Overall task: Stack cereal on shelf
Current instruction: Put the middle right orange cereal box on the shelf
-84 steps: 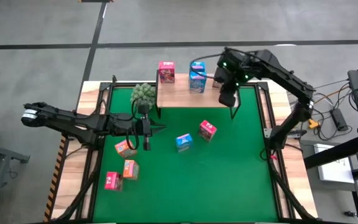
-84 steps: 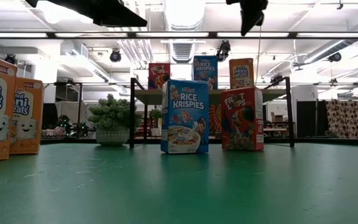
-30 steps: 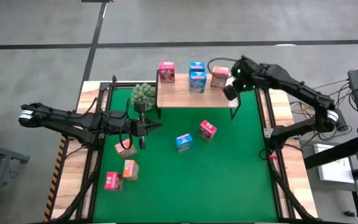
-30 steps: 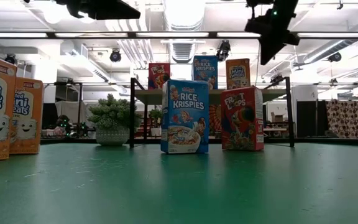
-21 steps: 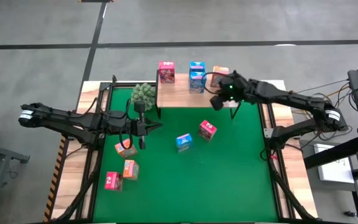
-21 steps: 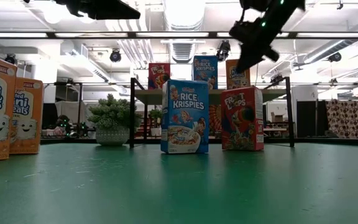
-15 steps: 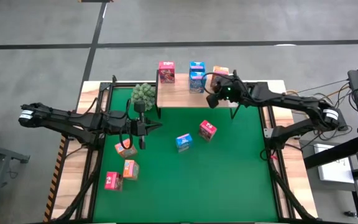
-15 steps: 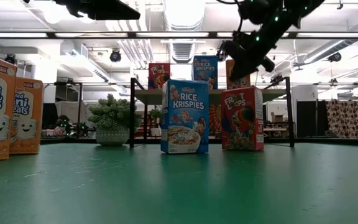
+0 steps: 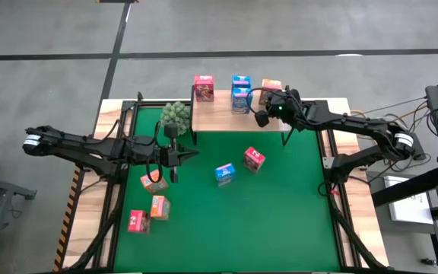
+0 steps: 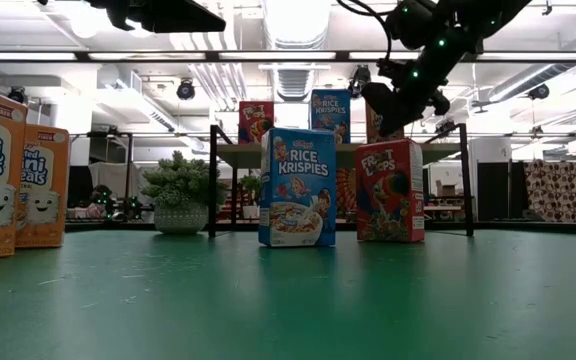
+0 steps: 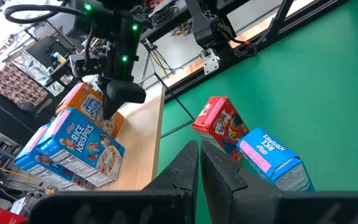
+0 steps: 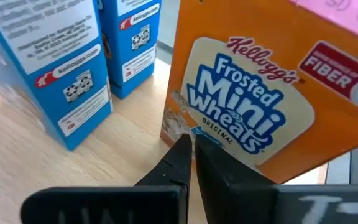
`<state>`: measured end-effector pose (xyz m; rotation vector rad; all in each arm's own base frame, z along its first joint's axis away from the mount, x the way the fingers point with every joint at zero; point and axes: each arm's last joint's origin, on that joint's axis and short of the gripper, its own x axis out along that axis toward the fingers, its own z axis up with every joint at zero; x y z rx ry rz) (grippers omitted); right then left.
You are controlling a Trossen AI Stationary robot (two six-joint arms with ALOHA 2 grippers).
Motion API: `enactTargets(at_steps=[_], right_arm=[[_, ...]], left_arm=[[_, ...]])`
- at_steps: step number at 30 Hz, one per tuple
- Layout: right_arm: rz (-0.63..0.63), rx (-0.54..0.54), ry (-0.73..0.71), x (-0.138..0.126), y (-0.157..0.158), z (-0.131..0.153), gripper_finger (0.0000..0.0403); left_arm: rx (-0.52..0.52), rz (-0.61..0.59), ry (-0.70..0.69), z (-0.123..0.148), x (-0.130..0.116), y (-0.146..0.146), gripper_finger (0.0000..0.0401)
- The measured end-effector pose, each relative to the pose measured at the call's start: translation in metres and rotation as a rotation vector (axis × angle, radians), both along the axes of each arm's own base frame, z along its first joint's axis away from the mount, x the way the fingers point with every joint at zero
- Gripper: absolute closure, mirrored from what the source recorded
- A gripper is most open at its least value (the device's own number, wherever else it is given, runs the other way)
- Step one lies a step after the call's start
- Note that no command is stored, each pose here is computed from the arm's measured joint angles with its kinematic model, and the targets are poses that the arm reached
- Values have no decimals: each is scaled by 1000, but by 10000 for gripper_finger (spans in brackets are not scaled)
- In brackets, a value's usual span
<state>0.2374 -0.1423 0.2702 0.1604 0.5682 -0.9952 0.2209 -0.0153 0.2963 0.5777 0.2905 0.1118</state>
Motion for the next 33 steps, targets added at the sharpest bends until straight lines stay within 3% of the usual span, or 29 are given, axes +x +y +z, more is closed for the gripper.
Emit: enactTargets(at_steps=[9, 13, 18, 25, 33], right_arm=[[-22, 81, 80, -7, 4, -9, 390], [-52, 61, 97, -10, 0, -9, 390], [-72, 48, 81, -12, -7, -8, 390], [-19, 124, 3, -7, -5, -9, 390], [0, 93, 12, 8, -17, -23, 390]], left_arm=[[1, 0, 1, 0, 0, 0, 401], [1, 0, 1, 0, 0, 0, 401], [1, -1, 1, 0, 0, 0, 401], [1, -1, 0, 0, 0, 0, 401], [4, -1, -1, 0, 0, 0, 401]])
